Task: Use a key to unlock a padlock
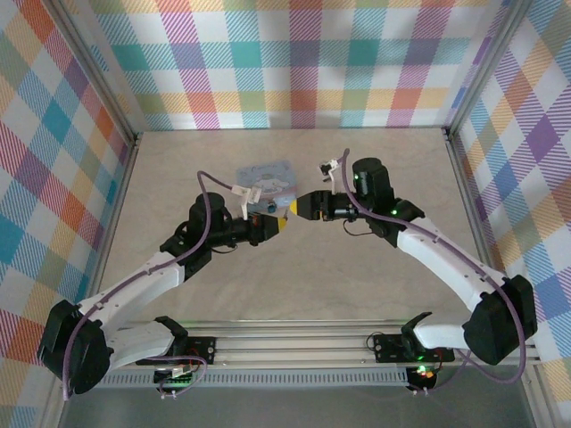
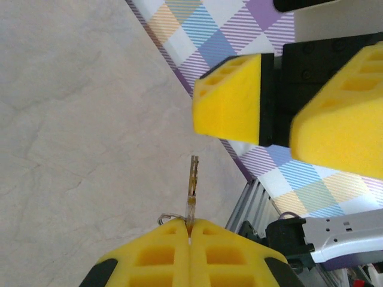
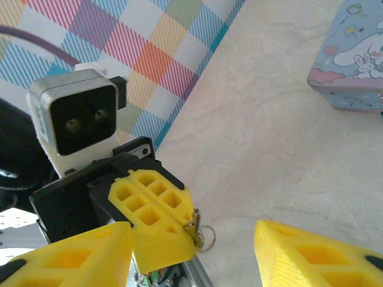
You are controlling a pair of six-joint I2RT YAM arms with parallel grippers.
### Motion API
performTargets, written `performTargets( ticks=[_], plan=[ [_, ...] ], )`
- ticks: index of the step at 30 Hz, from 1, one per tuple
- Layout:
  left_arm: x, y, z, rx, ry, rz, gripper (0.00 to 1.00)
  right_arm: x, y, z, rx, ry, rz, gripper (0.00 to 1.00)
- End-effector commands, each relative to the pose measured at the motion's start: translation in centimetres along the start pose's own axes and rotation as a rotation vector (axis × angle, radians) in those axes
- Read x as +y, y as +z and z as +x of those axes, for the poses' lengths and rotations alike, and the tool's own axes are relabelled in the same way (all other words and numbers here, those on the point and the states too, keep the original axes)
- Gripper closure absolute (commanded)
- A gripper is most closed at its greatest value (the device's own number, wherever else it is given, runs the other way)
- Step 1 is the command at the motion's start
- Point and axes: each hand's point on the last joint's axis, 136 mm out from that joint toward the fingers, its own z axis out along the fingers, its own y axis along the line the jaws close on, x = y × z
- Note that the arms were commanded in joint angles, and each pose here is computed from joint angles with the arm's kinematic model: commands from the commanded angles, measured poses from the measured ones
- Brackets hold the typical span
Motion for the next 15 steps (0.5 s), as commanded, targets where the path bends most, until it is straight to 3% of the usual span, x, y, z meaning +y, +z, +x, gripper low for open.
performTargets(
  ticks=[1,6,15],
  plan=[
    [0.3,-0.5,-0.4,-0.027,0.023,-0.021,1.0,0.4,0.3,-0.2,-0.017,0.074,-0.054,0.51],
    [0.1,-0.5,-0.4,-0.023,0.022,-0.012,1.0,0.5,1.0,0.2,0.009,0.091,-0.072,0.6],
    [-0.1,-0.5,-0.3,-0.019,0.025,-0.006,1.0,0.8,1.9,0.4,0.031,0.088,-0.083,0.68]
  ],
)
